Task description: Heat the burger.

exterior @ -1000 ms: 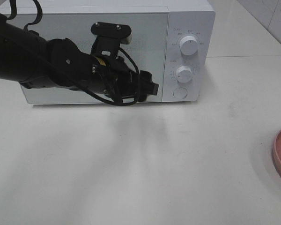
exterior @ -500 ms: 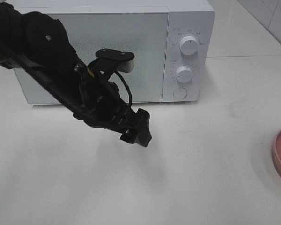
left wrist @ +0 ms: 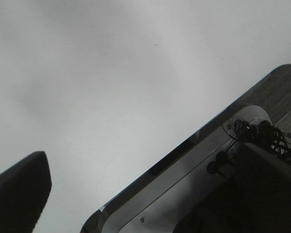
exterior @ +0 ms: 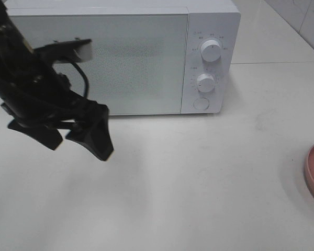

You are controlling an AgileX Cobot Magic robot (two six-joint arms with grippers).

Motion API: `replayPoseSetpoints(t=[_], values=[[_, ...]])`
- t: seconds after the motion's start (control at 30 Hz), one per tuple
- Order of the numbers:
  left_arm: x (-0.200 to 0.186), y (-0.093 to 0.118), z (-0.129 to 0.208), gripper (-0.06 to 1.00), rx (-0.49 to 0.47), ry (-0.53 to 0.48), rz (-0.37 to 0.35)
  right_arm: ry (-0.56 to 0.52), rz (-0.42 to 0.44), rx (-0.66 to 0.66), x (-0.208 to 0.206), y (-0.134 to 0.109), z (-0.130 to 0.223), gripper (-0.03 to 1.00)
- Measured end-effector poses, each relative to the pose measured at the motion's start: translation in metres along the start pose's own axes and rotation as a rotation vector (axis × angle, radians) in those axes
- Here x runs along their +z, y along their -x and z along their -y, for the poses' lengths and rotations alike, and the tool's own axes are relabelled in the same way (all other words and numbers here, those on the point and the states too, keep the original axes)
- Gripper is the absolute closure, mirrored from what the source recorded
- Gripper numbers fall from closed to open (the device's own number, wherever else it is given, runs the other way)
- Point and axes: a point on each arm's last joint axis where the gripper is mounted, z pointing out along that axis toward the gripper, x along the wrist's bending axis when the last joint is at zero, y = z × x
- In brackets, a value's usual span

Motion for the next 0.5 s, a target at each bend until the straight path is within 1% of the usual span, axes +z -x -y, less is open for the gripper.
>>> replayPoseSetpoints(t=[0.03, 0.07, 0.1, 0.13, 0.2, 0.23, 0.3, 0.4, 0.47, 0.5], values=[[0.0, 0.0, 0.0, -0.01, 0.0, 0.0, 0.0, 0.0, 0.0, 0.0, 0.0, 0.0, 0.0, 0.21], [-0.014, -0.013, 0.003, -0.01, -0.044, 0.014, -0.005, 0.0, 0.0, 0.0, 0.0, 0.0, 0.0, 0.21], [-0.021, -0.021, 0.005, -0.01, -0.069, 0.023, -0.009, 0.0, 0.0, 0.0, 0.0, 0.0, 0.0, 0.21], [-0.021, -0.021, 0.005, -0.01, -0.069, 0.023, -0.009, 0.0, 0.0, 0.0, 0.0, 0.0, 0.0, 0.21], [-0.055, -0.046, 0.018, -0.01, -0.15, 0.064, -0.044, 0.0, 0.0, 0.0, 0.0, 0.0, 0.0, 0.21], [-0.055, -0.046, 0.018, -0.01, -0.15, 0.064, -0.044, 0.0, 0.0, 0.0, 0.0, 0.0, 0.0, 0.21], [-0.079, -0.062, 0.032, -0.01, -0.204, 0.097, -0.082, 0.0, -0.001, 0.0, 0.0, 0.0, 0.0, 0.21], [-0.085, -0.065, 0.036, -0.01, -0.22, 0.111, -0.09, 0.0, -0.001, 0.0, 0.0, 0.0, 0.0, 0.21], [-0.108, -0.077, 0.065, -0.01, -0.298, 0.175, -0.136, 0.0, -0.001, 0.0, 0.0, 0.0, 0.0, 0.21], [-0.108, -0.077, 0.065, -0.01, -0.298, 0.175, -0.136, 0.0, -0.001, 0.0, 0.0, 0.0, 0.0, 0.21]])
